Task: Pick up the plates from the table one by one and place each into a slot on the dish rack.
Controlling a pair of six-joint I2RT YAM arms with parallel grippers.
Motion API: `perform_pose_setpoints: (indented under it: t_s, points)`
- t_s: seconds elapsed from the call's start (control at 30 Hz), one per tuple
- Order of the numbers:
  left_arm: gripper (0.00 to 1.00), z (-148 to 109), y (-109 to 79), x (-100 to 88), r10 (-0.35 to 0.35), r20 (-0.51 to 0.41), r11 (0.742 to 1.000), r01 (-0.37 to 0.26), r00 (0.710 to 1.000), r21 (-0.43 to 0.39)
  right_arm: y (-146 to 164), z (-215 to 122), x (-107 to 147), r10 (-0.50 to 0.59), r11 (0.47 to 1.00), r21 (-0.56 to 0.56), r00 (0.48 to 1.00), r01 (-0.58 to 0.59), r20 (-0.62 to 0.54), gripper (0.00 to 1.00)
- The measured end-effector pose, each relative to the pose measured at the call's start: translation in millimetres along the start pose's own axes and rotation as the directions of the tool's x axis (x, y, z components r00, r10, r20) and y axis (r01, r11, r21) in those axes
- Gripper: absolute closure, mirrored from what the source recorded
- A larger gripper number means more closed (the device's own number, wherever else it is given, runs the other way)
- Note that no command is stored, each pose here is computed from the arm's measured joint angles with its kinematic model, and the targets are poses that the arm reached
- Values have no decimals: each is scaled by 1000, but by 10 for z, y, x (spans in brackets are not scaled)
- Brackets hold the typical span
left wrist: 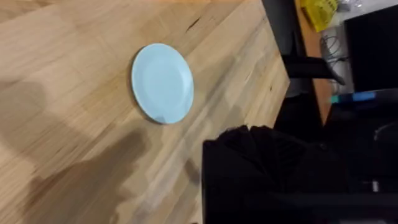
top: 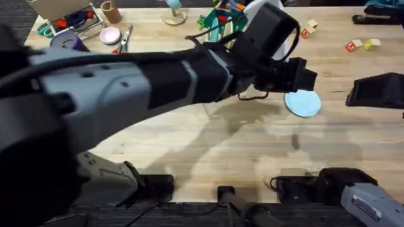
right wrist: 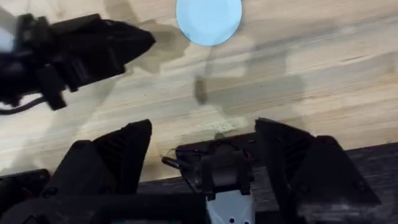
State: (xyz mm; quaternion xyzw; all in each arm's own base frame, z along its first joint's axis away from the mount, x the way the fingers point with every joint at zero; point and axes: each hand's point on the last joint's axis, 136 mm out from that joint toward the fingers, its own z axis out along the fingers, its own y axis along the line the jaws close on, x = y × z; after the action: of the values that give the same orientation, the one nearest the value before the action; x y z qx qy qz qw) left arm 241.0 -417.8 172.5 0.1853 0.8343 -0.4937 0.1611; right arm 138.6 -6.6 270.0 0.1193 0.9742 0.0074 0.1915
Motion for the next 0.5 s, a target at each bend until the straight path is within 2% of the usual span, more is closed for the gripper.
perform_pose_setpoints:
  t_s: [0.33,0.5]
  points:
    - [962,265,92,-58,-62,28,997,60,998,43,0,0,0,0,1000,0,1000,0,0,6]
    - [962,368,102,29,-73,8,996,73,997,47,0,0,0,0,1000,0,1000,0,0,6]
